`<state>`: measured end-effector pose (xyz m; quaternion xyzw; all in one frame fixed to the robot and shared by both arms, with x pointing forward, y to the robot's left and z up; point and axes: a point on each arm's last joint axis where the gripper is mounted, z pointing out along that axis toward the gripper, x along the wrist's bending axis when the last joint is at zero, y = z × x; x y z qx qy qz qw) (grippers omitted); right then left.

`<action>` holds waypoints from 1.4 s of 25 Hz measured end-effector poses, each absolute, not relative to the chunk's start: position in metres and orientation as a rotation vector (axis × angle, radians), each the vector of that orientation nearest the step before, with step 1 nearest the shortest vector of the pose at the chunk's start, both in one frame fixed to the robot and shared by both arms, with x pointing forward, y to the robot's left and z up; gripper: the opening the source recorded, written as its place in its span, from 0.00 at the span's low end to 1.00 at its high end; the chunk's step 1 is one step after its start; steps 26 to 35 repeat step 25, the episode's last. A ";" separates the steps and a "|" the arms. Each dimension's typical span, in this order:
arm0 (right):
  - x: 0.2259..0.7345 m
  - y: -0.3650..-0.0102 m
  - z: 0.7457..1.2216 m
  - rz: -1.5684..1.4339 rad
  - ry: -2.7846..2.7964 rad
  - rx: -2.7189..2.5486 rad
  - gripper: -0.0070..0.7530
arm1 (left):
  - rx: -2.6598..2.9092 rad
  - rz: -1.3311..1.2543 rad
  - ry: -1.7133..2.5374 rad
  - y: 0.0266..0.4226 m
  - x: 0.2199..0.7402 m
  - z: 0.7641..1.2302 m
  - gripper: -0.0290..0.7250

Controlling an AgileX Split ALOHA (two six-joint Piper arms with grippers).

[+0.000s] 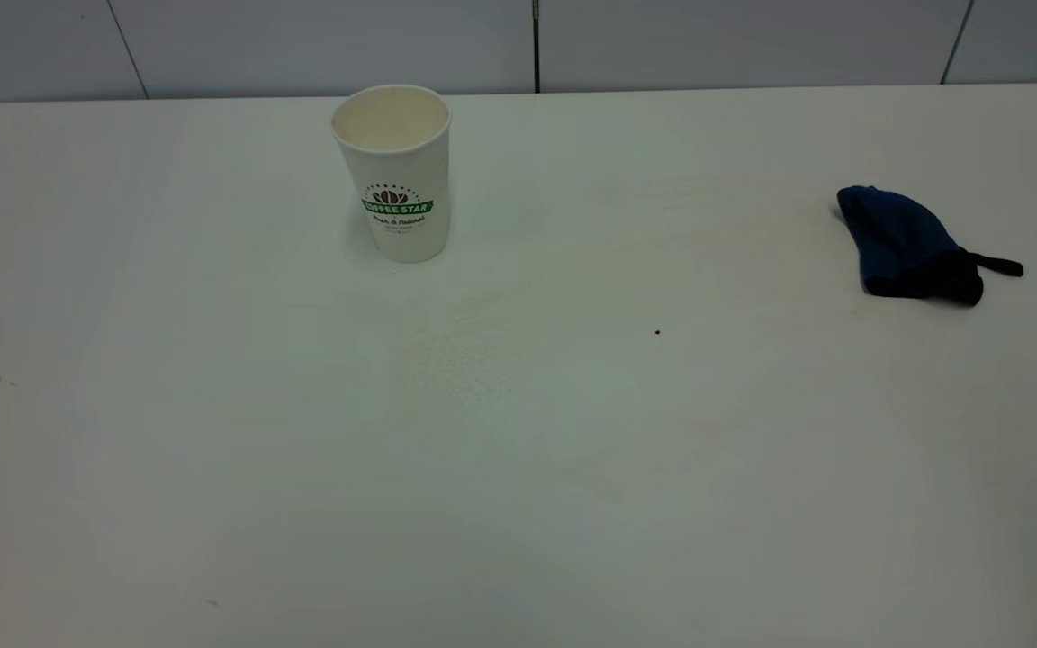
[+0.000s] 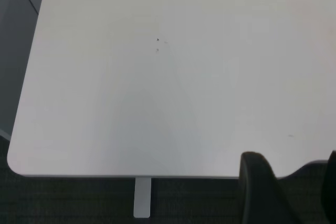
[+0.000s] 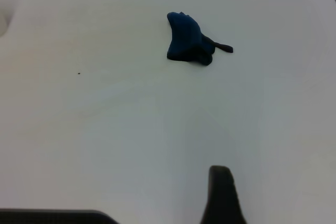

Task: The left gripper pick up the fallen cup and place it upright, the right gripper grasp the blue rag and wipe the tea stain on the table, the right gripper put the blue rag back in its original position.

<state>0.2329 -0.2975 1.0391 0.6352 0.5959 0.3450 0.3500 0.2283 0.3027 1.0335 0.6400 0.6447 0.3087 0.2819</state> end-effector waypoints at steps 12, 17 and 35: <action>0.233 -0.299 1.039 0.881 1.529 1.653 0.77 | 1.715 0.827 1.726 0.303 0.228 1.033 0.47; 0.233 -0.299 1.039 0.881 1.529 1.653 0.77 | 1.715 0.827 1.726 0.303 0.228 1.033 0.47; 0.233 -0.299 1.039 0.881 1.529 1.653 0.77 | 1.715 0.827 1.726 0.303 0.228 1.033 0.47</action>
